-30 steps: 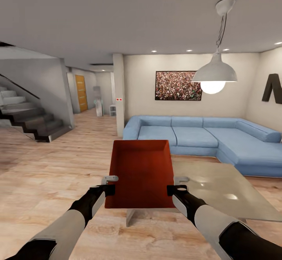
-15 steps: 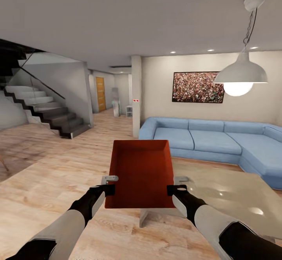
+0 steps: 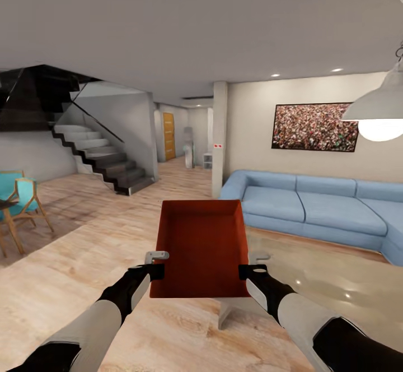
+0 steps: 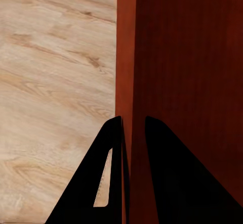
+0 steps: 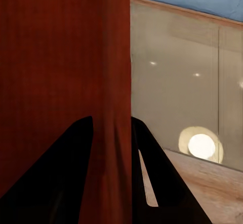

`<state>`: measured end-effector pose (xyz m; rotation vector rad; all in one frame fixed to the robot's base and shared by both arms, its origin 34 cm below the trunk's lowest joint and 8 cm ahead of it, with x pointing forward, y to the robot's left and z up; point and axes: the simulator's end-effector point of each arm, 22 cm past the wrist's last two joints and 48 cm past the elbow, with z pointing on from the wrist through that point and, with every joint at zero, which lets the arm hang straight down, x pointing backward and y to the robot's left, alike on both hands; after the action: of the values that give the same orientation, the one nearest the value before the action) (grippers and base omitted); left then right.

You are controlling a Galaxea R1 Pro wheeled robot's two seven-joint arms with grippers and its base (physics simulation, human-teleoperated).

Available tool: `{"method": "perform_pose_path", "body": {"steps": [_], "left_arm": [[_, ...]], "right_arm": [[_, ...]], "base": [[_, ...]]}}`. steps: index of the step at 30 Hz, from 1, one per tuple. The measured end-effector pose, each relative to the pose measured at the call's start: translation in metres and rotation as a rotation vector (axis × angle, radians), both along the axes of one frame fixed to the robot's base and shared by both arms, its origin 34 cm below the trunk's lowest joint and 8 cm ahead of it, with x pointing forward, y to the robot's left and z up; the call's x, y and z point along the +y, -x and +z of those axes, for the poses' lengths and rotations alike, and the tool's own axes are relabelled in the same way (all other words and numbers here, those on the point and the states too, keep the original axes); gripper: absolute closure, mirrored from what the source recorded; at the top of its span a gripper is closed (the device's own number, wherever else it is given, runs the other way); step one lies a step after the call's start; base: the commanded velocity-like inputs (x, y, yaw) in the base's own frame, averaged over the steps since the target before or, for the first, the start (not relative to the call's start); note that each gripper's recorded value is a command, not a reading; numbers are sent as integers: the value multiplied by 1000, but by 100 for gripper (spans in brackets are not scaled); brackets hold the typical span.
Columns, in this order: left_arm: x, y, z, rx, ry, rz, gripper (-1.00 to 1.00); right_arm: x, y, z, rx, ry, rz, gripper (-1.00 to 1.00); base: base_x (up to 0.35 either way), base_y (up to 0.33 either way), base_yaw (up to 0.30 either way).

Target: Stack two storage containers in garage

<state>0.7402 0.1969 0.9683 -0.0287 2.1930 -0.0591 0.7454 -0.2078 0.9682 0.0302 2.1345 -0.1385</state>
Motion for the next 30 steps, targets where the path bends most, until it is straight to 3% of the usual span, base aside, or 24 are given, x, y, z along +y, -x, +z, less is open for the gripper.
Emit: {"method": "perform_pose_path", "body": {"steps": [30], "left_arm": [[0,-1,15,-25,-1,1,100]], "right_arm": [[0,-1,15,-24,2,1,100]], "base": [[0,0,291]]}}
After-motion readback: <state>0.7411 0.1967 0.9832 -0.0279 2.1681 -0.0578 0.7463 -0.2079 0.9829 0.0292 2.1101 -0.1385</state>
